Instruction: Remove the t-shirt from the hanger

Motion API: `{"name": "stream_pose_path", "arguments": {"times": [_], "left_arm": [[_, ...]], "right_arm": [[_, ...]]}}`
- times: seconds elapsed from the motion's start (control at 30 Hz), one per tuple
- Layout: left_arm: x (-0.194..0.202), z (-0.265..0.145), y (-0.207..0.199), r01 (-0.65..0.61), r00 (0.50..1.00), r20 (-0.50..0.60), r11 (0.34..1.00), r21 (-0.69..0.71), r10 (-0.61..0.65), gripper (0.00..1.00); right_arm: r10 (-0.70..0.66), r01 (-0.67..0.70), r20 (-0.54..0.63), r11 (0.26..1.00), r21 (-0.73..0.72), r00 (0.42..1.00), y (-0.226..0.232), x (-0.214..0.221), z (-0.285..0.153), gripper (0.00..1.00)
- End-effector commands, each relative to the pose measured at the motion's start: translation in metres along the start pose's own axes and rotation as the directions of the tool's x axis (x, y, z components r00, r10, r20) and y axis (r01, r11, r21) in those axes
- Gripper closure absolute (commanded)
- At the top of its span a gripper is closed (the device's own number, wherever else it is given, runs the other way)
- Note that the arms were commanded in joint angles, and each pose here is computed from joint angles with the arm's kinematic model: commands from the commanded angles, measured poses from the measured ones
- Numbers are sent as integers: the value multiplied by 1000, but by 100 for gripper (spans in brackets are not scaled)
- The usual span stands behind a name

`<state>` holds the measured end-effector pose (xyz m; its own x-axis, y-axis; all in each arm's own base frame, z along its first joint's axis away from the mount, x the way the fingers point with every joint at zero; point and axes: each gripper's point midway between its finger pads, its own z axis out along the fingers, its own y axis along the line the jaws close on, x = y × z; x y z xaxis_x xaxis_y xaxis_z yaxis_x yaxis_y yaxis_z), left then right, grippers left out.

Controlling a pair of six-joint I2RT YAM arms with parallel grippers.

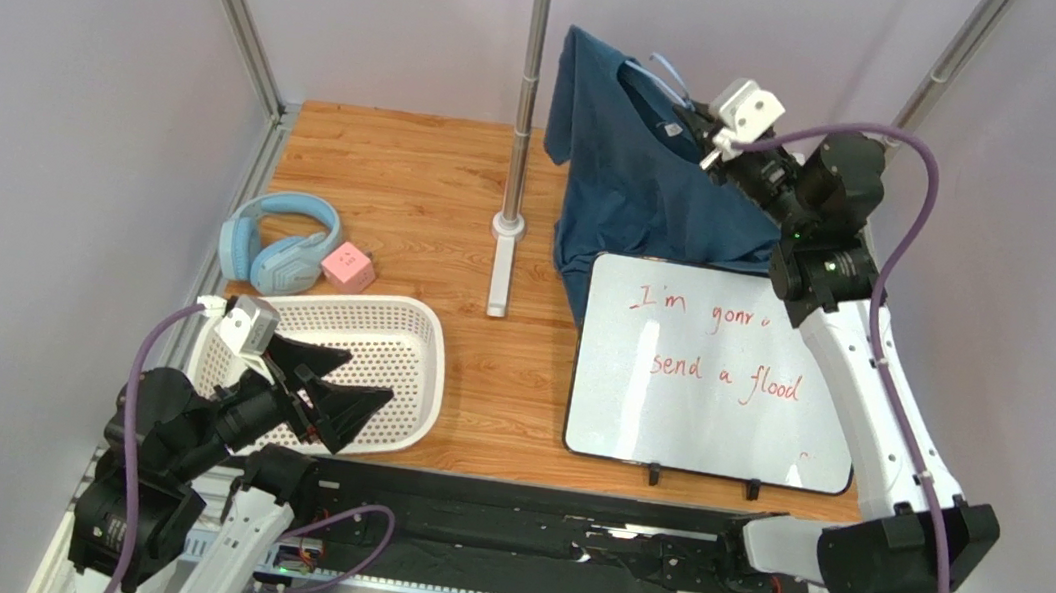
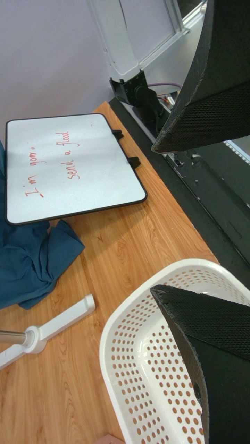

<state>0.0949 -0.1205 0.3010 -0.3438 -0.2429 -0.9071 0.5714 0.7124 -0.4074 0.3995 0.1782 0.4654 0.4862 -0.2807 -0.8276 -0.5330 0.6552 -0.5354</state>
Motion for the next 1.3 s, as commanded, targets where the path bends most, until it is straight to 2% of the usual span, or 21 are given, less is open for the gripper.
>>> {"name": "stream_pose_path", "arguments": {"times": [0.0,0.13,0.3,0.33,0.37,0.4,0.43,0.47,0.53,0.6,0.7,0.77,0.8,0.83,0.93,0.97,1.07,1.13,1.2,1.27], "left_arm": [[-4,4,3,2,1000,3,1000,-15,-2,1],[-4,7,2,8,1000,-9,1000,-5,-8,1],[-2,19,14,63,996,-63,997,-53,-67,1],[-3,22,20,75,995,-64,993,-88,-80,1],[-2,26,24,101,991,-79,989,-108,-109,1],[-4,29,24,110,990,-77,988,-105,-119,1],[-4,32,20,123,988,-84,989,-83,-130,1],[-3,36,20,148,984,-92,986,-73,-154,1],[-8,40,13,159,984,-76,987,-26,-161,1],[-10,44,12,175,982,-63,984,-10,-175,1],[-13,47,11,188,981,-54,982,-7,-188,1],[-23,50,9,194,981,-33,981,2,-194,1],[-28,51,9,196,980,-21,981,2,-196,1],[-36,51,6,198,980,-1,980,7,-198,1],[-57,55,4,198,979,45,980,6,-198,1],[-62,57,5,198,979,50,980,0,-198,1],[-76,60,9,189,980,76,982,-31,-186,1],[-82,60,13,183,979,100,982,-56,-177,1],[-84,59,15,186,977,116,980,-73,-177,2],[-85,56,19,193,974,135,977,-91,-180,2]], "right_arm": [[-283,287,46,946,-149,958,25,-6,-19,100],[-256,253,-8,957,-145,967,22,3,-33,100],[-268,275,60,930,-246,961,37,6,-47,100],[-253,267,85,921,-284,964,43,7,-48,100],[-287,324,157,885,-335,945,51,-1,-49,100],[-312,353,166,861,-367,935,54,4,-47,100],[-291,320,135,853,-411,947,60,13,-49,100],[-308,338,141,853,-397,941,51,1,-47,100],[-307,332,129,848,-413,943,51,5,-46,100],[-318,359,166,837,-414,933,48,-9,-46,100],[-219,305,226,817,-490,949,67,-18,-47,100],[-184,338,338,808,-483,923,76,-38,-41,100],[-103,282,348,810,-514,932,94,-44,-37,100],[-143,343,416,819,-460,898,96,-49,-28,100],[-112,325,443,837,-441,890,113,-59,-5,100],[-90,295,421,842,-452,903,119,-49,8,100],[-44,265,448,855,-445,893,132,-50,32,100],[-44,297,523,863,-409,851,136,-62,42,100],[3,254,525,873,-416,851,144,-56,58,100],[11,261,583,888,-379,812,138,-74,68,100]]}}
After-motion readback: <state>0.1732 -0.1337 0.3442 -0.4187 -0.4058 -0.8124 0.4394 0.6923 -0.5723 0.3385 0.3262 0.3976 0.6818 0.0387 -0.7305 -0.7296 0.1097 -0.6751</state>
